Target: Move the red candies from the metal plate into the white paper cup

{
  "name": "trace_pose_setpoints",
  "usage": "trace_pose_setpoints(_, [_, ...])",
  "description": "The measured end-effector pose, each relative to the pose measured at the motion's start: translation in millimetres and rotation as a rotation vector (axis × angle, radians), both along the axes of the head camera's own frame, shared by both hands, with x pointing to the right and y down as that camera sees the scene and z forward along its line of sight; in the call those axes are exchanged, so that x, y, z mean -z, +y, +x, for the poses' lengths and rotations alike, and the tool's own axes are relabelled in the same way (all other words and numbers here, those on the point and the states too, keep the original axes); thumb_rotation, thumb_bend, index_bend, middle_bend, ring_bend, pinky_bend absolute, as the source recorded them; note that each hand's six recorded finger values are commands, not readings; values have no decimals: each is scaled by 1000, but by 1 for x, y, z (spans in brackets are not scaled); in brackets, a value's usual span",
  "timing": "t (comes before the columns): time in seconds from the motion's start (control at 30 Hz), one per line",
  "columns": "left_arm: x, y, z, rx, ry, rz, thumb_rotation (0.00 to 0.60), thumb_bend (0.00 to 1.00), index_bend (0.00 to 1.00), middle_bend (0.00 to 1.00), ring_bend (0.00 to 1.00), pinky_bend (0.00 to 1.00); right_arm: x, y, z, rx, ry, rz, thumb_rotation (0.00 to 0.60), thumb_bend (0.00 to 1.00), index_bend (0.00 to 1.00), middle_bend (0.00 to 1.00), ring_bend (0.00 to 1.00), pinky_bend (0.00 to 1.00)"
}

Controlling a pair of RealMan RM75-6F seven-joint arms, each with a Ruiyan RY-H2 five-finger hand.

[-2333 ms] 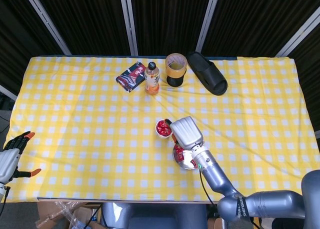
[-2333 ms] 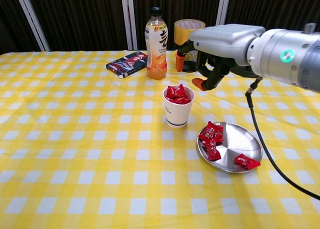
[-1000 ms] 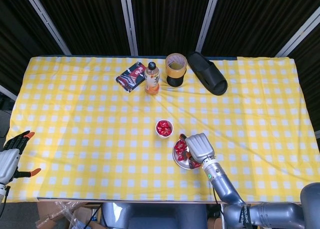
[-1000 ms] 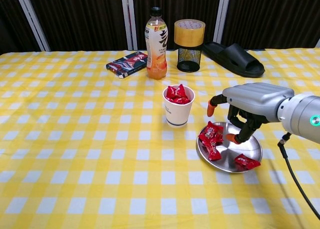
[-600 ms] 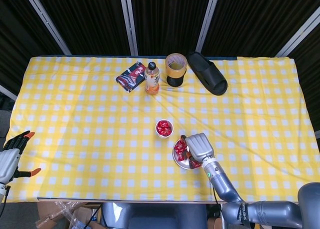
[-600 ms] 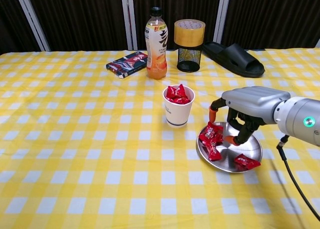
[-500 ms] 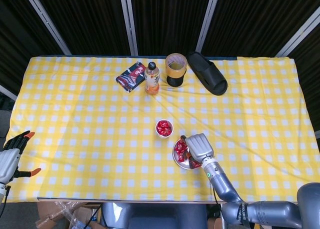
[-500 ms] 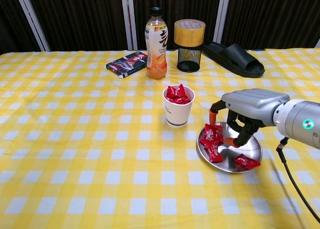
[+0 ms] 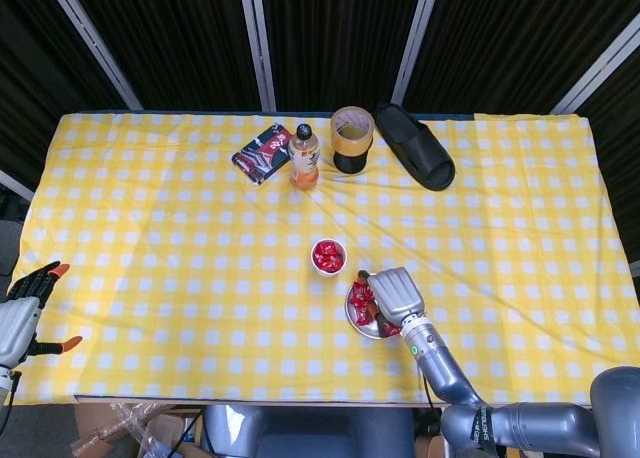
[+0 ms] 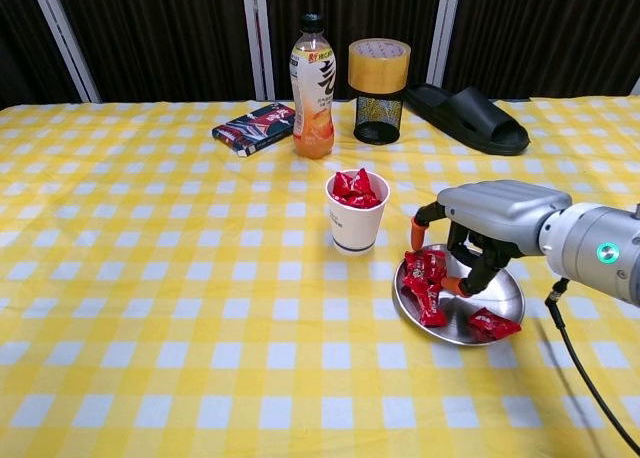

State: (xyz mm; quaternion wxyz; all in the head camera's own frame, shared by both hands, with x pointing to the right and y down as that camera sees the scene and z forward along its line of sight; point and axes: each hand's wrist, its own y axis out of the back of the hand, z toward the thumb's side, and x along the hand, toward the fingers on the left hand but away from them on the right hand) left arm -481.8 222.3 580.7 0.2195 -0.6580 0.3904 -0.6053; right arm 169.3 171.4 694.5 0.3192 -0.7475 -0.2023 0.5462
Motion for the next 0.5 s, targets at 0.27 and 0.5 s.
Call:
trace_pose_setpoints(0.27, [0,0,0,2,-1,2,600,69,24,0,0,0,-1,3,-3,6,-5,-11,600,406,295,829,942,998])
trace_pose_setpoints(0.5, [0,0,-1,5,-1,4,600,70,25,0,0,0,-4,6,-5,15,-2,-19,600,405,295,829,942,998])
